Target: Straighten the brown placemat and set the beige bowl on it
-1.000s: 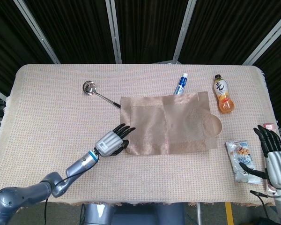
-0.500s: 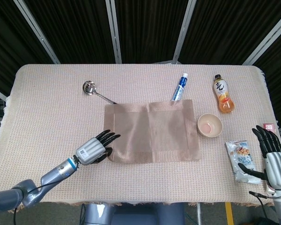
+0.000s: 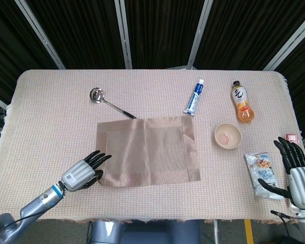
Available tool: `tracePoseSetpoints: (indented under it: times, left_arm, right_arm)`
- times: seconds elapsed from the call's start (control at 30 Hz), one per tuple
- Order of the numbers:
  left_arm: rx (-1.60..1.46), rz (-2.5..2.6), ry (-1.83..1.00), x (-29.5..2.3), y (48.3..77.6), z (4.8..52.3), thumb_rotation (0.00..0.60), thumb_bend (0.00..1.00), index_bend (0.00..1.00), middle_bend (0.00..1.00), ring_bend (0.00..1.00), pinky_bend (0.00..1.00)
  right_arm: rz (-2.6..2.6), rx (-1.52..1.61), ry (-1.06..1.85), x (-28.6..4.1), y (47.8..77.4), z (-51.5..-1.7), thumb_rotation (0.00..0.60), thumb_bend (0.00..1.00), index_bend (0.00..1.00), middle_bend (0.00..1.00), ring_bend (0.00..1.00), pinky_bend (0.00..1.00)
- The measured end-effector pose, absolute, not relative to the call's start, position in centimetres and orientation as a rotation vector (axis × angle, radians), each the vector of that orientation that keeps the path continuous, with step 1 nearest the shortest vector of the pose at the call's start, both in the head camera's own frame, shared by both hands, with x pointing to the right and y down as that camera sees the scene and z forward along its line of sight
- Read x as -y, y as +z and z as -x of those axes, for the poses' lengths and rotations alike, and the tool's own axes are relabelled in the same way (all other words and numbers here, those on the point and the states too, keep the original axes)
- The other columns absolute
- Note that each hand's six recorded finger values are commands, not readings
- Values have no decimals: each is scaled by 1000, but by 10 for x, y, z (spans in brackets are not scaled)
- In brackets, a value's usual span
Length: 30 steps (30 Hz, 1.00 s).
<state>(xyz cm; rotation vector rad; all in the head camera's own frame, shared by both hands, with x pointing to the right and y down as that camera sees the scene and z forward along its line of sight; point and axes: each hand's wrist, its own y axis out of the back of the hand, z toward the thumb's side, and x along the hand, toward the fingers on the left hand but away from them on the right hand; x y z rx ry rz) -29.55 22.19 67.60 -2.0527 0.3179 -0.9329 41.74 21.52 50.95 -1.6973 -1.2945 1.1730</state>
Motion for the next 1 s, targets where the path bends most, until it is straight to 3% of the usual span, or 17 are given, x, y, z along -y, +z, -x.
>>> tracePoseSetpoints:
  times: [0.4, 0.47, 0.53, 0.63, 0.7, 1.0]
  left_arm:
    - [-320, 2010, -1010, -226, 682, 320, 600, 471, 664, 0, 0, 0]
    - [-333, 2004, -1018, -225, 683, 322, 600, 415, 599, 0, 0, 0]
    - [-343, 2003, -1028, -224, 685, 325, 600, 197, 367, 0, 0, 0]
    - [-325, 2007, -1035, -226, 687, 326, 600, 4, 60, 0, 0, 0]
    - [-321, 2022, -1032, -228, 686, 325, 600, 0, 2, 0, 0, 0]
    - [-357, 2025, -1018, -225, 663, 337, 600, 0, 0, 0, 0, 0]
  right_arm:
    - [1699, 1296, 1156, -216, 505, -416, 600, 0, 0, 0, 0, 0]
    - [1700, 1295, 1156, -216, 505, -416, 600, 0, 0, 0, 0, 0]
    - [1699, 1294, 1156, -216, 505, -416, 600, 0, 0, 0, 0, 0]
    - [1700, 1291, 1158, -216, 506, -416, 600, 0, 0, 0, 0, 0]
    - [1701, 1288, 1160, -216, 507, -416, 600, 0, 0, 0, 0, 0]
    - [1704, 1283, 1168, -217, 508, -416, 600, 0, 0, 0, 0, 0]
